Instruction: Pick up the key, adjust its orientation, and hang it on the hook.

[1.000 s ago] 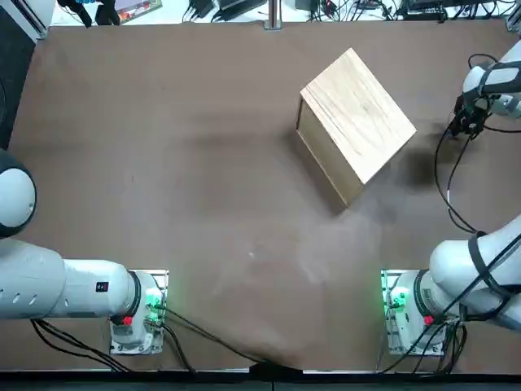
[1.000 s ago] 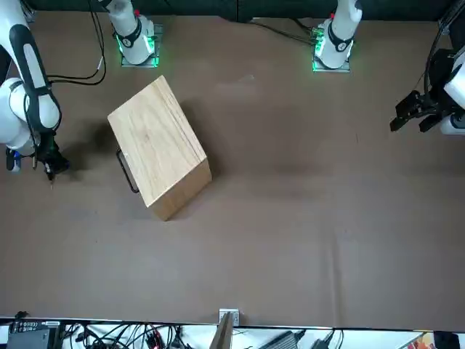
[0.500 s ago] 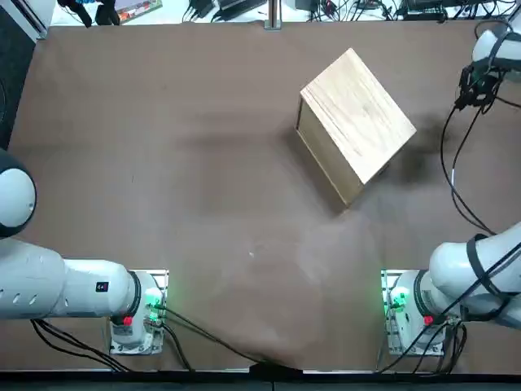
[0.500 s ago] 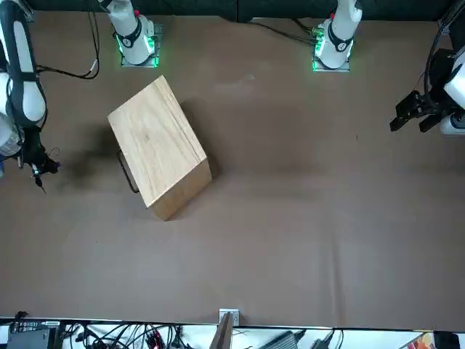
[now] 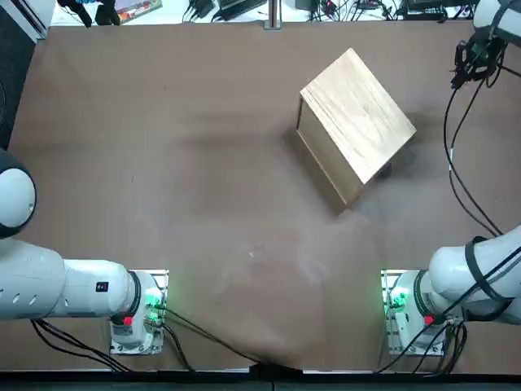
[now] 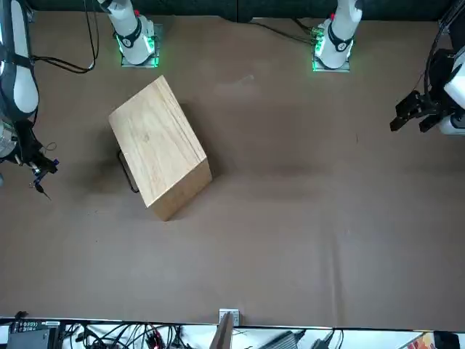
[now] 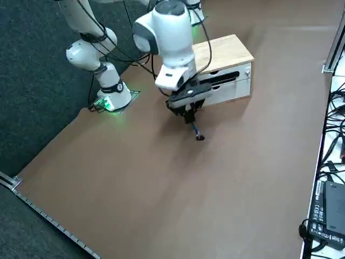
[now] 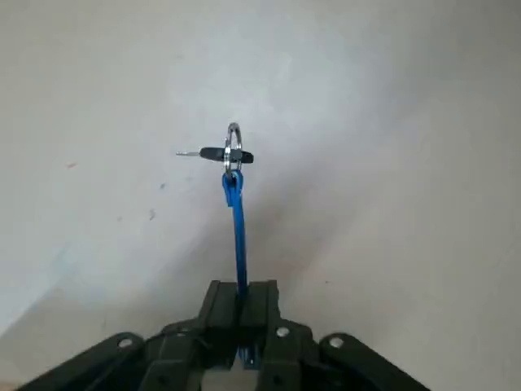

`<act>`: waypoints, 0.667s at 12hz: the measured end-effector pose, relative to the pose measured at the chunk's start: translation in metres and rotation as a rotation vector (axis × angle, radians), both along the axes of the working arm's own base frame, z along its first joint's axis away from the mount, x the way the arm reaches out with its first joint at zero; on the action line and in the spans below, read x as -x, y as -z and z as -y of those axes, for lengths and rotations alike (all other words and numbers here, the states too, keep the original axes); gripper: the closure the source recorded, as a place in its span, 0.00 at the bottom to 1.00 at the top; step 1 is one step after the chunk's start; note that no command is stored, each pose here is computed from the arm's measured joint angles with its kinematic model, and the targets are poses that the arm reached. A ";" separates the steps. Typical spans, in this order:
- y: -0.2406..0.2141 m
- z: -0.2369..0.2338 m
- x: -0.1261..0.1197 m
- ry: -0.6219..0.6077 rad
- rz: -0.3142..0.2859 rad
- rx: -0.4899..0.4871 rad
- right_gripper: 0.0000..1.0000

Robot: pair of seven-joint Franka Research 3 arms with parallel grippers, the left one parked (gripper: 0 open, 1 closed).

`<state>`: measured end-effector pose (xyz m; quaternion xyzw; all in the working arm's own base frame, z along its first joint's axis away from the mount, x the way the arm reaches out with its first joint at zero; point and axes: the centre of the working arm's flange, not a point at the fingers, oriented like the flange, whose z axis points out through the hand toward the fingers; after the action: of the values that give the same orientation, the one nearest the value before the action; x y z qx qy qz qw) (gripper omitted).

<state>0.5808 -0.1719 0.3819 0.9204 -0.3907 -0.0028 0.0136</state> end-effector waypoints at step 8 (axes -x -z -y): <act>-0.002 -0.063 -0.032 -0.294 -0.004 -0.002 0.96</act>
<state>0.6131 -0.1092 0.3837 0.9677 -0.2519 -0.0032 0.0137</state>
